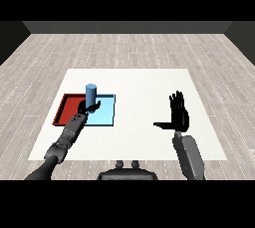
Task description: Pick the blue can and put it in the blue box
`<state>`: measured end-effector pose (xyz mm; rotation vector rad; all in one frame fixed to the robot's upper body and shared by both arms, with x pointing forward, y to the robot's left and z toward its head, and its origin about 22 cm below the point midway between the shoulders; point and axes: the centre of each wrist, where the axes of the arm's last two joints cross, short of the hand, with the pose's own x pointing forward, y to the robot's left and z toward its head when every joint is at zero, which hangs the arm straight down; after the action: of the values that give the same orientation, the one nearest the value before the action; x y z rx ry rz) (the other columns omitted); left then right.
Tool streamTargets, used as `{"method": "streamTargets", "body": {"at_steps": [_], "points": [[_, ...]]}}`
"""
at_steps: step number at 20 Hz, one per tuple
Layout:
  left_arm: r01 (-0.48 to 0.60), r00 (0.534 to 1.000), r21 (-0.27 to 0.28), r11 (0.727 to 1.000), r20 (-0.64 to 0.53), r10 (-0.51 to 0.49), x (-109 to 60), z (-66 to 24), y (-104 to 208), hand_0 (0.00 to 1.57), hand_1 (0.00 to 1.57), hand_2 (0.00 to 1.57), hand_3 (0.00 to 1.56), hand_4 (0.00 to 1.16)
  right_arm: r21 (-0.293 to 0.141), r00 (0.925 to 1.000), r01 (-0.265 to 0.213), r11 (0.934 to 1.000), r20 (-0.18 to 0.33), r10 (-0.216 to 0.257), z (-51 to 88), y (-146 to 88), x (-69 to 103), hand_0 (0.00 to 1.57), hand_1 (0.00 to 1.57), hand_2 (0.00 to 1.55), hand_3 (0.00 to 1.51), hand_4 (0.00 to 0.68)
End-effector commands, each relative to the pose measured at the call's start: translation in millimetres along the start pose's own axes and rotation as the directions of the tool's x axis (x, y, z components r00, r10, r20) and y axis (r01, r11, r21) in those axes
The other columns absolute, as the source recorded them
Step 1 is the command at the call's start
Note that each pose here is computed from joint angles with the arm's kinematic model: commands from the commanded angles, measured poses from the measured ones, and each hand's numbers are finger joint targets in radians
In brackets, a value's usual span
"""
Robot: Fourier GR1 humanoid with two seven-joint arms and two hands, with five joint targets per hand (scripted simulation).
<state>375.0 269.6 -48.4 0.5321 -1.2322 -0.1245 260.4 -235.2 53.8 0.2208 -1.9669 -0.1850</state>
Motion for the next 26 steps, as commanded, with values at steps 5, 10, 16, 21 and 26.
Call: {"method": "streamTargets", "body": {"at_steps": [5, 10, 16, 21, 26], "points": [[0.175, 0.971, -0.056, 0.983, -0.157, -0.182, -18.3, 9.1, -25.2, 1.52, 1.52, 1.40, 1.14, 0.91, -0.045, 0.9990, -0.015, 0.9989, -0.043, 0.013, 5.0, -4.1, -28.4, 0.00, 0.00, 0.00, 0.00, 0.000], [0.189, 0.944, -0.120, 0.975, -0.251, -0.214, -29.6, 14.6, -28.7, 1.50, 1.50, 1.40, 0.54, 0.85, -0.039, 0.9993, 0.013, 0.9992, -0.034, -0.015, 4.3, -11.2, -16.8, 0.00, 0.00, 0.00, 0.00, 0.000], [0.206, 0.922, -0.200, 0.958, -0.289, -0.258, -36.7, 22.4, -40.5, 0.86, 0.86, 0.88, 0.48, 0.65, -0.026, 0.9998, -0.003, 0.9996, -0.021, 0.003, 2.3, -26.0, -10.6, 0.00, 0.00, 0.00, 0.00, 0.000], [0.232, 0.933, -0.069, 0.970, -0.266, -0.242, -61.5, 22.9, -9.0, 0.00, 0.00, 0.00, 0.00, 0.00, -0.017, 0.9989, 0.042, 0.9990, -0.021, -0.043, -2.5, -24.5, -24.0, 0.00, 0.00, 0.00, 0.00, 0.000], [0.104, 0.988, 0.164, 0.981, -0.130, -0.083, -25.8, 10.7, -19.7, 0.00, 0.00, 0.00, 0.00, 0.00, -0.003, 0.9978, 0.066, 0.9978, 0.007, -0.066, -1.5, -9.0, -10.4, 0.00, 0.00, 0.00, 0.00, 0.000]]}}
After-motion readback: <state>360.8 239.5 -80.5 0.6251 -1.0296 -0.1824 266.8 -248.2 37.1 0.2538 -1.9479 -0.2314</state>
